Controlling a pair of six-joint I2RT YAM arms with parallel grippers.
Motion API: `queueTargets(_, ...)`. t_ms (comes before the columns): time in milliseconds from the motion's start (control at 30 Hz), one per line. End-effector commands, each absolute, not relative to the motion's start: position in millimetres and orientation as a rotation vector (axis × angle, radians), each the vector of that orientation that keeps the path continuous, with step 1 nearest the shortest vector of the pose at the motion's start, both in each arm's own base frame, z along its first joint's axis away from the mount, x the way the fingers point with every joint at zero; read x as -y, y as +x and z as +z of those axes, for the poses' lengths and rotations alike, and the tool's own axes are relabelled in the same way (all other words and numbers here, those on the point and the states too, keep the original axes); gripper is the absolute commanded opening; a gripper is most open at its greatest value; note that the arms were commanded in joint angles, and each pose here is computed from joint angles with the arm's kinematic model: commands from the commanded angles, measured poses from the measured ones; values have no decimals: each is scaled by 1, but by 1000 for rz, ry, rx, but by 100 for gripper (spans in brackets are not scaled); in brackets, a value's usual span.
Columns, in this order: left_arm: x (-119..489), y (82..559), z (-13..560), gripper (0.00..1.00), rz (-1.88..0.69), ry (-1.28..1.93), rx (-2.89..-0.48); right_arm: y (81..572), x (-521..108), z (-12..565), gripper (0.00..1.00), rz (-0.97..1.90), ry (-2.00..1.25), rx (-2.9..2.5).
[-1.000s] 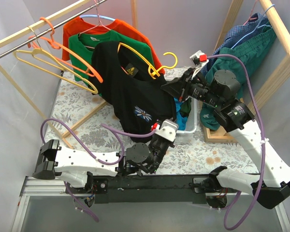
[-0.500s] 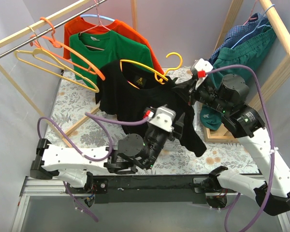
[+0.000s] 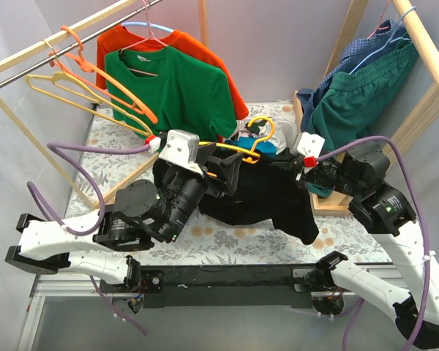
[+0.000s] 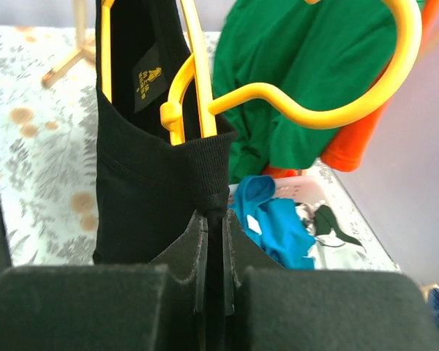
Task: Remove the t-shirt from the hanger
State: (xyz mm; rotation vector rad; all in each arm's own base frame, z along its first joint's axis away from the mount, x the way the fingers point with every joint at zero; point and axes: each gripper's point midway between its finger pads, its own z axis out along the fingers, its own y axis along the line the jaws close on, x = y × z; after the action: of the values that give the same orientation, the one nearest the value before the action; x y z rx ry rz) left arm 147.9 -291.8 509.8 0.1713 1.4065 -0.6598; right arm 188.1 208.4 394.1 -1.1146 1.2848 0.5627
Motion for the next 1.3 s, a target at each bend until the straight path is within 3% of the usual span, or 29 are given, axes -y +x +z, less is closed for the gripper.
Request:
queueTargets(0, 289, 148, 486, 57, -739, 240, -1541, 171, -217, 402, 1, 617, -1213, -1179)
queueTargets(300, 292, 193, 434, 55, -714, 319, -1754, 162, -225, 400, 1, 686, -1270, -1146)
queueTargets(467, 305, 205, 411, 54, -875, 440, -1810, 163, -227, 401, 1, 688, -1272, -1143)
queueTargets(700, 306, 199, 429, 55, -1109, 555, -1700, 167, -233, 400, 1, 712, -1281, -1138)
queueTargets(1267, 314, 186, 425, 58, -1347, 760, -1573, 170, -239, 403, 1, 730, -1280, -1119)
